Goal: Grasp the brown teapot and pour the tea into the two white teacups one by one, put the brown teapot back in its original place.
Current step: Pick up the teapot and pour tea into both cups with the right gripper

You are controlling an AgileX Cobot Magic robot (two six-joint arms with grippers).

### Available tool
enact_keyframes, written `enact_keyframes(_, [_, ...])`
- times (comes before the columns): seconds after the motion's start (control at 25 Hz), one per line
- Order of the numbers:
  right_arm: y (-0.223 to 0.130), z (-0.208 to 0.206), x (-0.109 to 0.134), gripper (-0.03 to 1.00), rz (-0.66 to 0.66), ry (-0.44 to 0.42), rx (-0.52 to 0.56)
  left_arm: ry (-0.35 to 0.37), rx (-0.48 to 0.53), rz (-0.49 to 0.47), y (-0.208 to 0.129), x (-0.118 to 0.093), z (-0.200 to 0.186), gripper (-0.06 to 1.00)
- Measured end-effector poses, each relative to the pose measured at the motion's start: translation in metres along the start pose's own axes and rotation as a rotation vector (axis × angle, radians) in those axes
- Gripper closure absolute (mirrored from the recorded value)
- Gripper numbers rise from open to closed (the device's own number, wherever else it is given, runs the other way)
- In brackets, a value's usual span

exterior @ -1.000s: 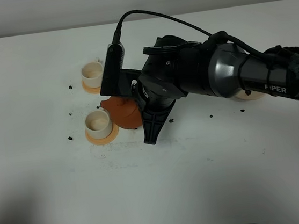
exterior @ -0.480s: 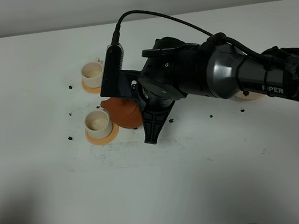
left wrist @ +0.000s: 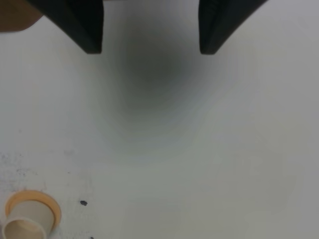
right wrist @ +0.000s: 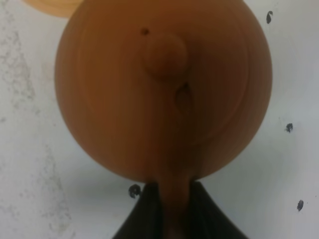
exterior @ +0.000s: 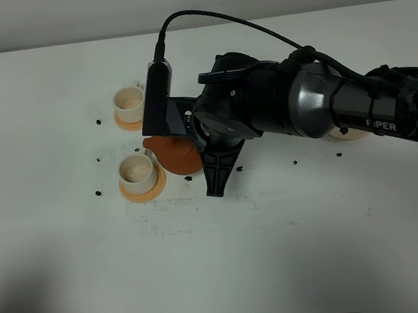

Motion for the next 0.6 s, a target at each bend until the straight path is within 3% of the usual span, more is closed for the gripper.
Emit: enact_keyframes(0.6, [0.0057, -0.0019, 0.0048, 0.85, -0.029, -0.005, -0.008, 0.0, 0.0, 0.0, 0.0, 0.0, 0.0, 0.49])
Point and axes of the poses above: a point on each arm's last joint axis where the gripper is mounted, z pointing out along that axis toward the gripper, x along the wrist's bending axis when the last joint is at zero, y = z × x, the point moved 9 cm from there along z, pointing out along that axis toward the gripper, and after that the axes turned 3 degrees about z, right-handed, at the moved point
